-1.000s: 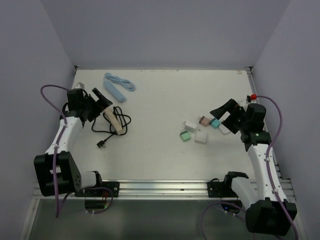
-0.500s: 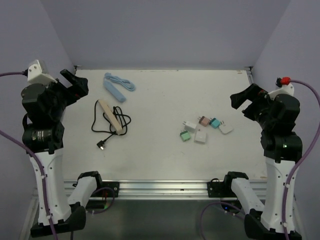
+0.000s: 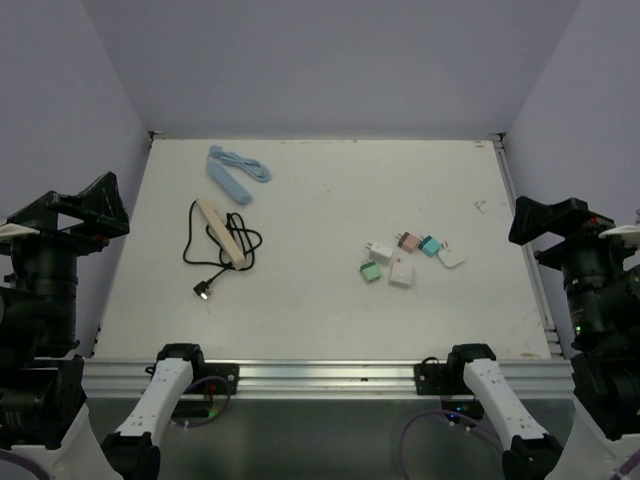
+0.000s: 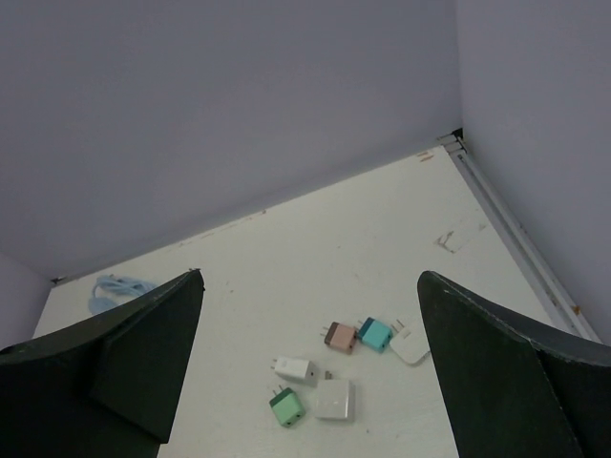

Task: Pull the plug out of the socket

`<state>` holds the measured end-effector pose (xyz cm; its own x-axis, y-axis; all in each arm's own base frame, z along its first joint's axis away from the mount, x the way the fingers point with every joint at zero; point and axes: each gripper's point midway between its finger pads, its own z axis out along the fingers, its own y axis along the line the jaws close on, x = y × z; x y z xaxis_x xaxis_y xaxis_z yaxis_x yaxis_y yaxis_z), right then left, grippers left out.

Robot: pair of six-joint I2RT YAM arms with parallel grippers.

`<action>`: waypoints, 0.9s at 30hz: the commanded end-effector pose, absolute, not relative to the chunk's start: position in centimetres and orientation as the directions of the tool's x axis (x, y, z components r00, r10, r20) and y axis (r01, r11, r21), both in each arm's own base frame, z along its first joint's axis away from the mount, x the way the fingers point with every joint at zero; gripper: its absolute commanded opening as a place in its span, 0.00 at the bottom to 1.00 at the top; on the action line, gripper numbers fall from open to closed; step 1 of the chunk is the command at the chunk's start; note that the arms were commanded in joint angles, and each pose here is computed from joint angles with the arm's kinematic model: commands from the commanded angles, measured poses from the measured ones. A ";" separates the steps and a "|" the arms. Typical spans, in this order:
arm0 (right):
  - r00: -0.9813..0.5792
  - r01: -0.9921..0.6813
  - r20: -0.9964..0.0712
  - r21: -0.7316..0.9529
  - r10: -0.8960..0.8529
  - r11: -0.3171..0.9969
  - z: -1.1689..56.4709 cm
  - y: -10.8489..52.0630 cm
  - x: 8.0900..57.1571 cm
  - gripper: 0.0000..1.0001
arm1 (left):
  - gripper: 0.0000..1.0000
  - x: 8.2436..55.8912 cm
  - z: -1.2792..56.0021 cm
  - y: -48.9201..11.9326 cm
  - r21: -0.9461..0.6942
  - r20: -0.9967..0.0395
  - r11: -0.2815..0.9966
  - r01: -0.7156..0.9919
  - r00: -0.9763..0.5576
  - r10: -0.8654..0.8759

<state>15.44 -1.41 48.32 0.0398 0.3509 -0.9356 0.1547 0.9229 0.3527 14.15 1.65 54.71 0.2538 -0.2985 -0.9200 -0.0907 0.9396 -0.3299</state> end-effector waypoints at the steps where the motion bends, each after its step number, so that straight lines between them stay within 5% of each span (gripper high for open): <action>1: 0.049 0.208 -0.953 0.303 0.299 0.930 48.1 -2.8 14.0 0.99 | 1.00 13.9 53.8 2.7 -0.294 -0.941 0.944 -0.149 0.221 -0.258; 27: 0.113 0.199 -0.952 0.302 0.285 0.932 48.4 -3.4 13.4 0.99 | 1.00 12.9 53.3 4.1 -0.309 -0.936 0.926 -0.216 0.240 -0.256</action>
